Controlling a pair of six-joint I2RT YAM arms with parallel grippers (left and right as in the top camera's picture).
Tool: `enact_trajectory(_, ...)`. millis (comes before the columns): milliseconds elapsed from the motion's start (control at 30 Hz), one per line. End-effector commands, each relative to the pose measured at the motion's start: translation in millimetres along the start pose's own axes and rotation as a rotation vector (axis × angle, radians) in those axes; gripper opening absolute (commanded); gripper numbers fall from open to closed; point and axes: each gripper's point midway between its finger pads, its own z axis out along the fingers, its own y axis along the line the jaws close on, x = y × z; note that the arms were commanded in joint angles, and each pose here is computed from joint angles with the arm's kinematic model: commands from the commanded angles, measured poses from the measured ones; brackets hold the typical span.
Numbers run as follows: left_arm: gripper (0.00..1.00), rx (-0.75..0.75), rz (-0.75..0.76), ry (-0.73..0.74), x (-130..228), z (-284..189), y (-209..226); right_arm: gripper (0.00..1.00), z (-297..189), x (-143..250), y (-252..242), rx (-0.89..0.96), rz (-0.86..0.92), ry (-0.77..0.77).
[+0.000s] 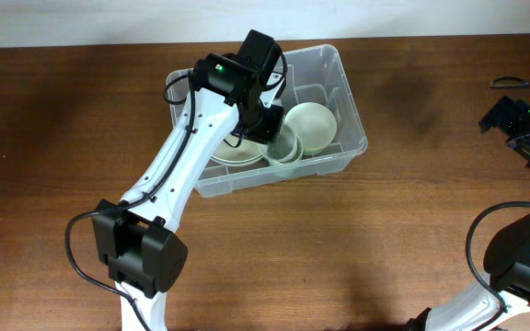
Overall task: Pack container
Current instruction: 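Lower the clear cup onto the cream cup and open the left gripper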
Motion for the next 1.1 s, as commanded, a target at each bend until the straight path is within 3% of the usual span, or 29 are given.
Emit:
enact_trajectory(0,0.77,-0.012,0.006,-0.004,-2.6,0.8,3.3,0.99,-4.1,0.2,-1.6,-0.001,-0.004,-0.009)
enact_trajectory(67,0.94,-0.011,0.006,-0.007,-3.2,0.8,3.2,0.99,-4.1,0.2,-1.5,-0.001,-0.004,-0.009)
enact_trajectory(133,0.99,-0.011,0.007,-0.014,-4.8,0.8,3.1,0.99,-4.1,0.2,-1.6,-0.001,-0.004,-0.009)
enact_trajectory(367,1.0,-0.109,0.008,-0.09,-21.9,-14.9,18.4,0.99,-4.1,0.2,-1.6,-0.001,-0.004,-0.009)
enact_trajectory(633,1.0,-0.297,-0.094,-0.238,-34.2,-99.3,71.2,0.99,-4.1,0.2,-1.6,-0.001,-0.004,-0.009)
enact_trajectory(800,1.0,-0.33,-0.193,-0.29,-13.6,-149.6,103.2,0.99,-4.1,0.2,-1.6,-0.001,-0.004,-0.009)
enact_trajectory(1067,1.0,-0.434,-0.449,-0.315,56.0,-222.4,165.0,0.99,-4.1,0.2,-1.5,-0.001,-0.004,-0.009)
